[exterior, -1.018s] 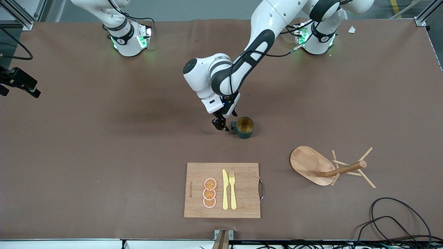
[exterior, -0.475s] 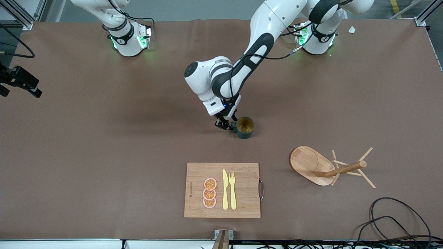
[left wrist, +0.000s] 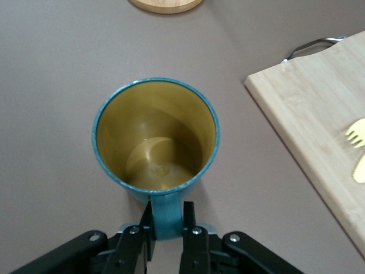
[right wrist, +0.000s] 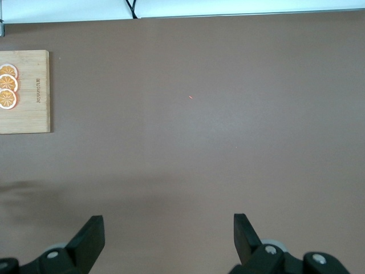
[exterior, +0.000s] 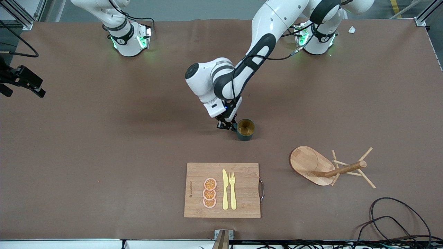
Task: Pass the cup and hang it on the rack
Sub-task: 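Lower the left gripper over the mug and grasp its handle, then lift the mug by its handle with the left gripper toward the rack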
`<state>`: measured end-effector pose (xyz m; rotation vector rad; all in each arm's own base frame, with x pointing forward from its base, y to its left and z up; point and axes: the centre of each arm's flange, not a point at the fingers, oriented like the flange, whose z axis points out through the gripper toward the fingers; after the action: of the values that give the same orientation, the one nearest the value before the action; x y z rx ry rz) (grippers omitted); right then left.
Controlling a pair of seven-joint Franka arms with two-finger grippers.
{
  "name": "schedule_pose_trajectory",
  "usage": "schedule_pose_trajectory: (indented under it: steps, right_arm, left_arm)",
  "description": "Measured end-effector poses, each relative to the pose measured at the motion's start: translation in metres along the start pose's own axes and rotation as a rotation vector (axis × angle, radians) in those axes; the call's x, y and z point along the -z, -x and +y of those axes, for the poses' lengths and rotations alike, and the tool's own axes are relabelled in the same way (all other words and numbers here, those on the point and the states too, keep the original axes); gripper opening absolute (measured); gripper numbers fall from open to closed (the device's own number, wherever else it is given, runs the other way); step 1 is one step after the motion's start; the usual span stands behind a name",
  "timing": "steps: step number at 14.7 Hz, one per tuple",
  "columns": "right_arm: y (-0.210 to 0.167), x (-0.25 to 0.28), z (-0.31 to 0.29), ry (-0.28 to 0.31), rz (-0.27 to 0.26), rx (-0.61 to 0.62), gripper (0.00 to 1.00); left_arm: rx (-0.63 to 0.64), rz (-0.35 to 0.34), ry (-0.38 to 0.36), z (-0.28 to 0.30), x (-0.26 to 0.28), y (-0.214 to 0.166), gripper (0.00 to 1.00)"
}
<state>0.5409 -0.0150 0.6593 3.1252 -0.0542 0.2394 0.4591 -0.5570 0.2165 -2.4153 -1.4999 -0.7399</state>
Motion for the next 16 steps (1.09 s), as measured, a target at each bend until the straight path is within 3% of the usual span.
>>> schedule_pose_trajectory:
  steps: [5, 12, 16]
  right_arm:
    - [0.0, 0.0, 0.0, 0.0, 0.0, 0.0, 1.0]
    - [0.0, 0.0, 0.0, 0.0, 0.0, -0.001, 1.0]
    - [0.0, 0.001, 0.001, 0.0, 0.003, -0.001, 1.0]
  left_arm:
    - [0.033, -0.06, 0.016, 0.026, 0.034, -0.052, 0.22]
    - [0.048, -0.301, 0.042, 0.041, 0.139, -0.14, 0.22]
    - [0.089, -0.473, 0.055, 0.045, 0.185, -0.219, 0.22]
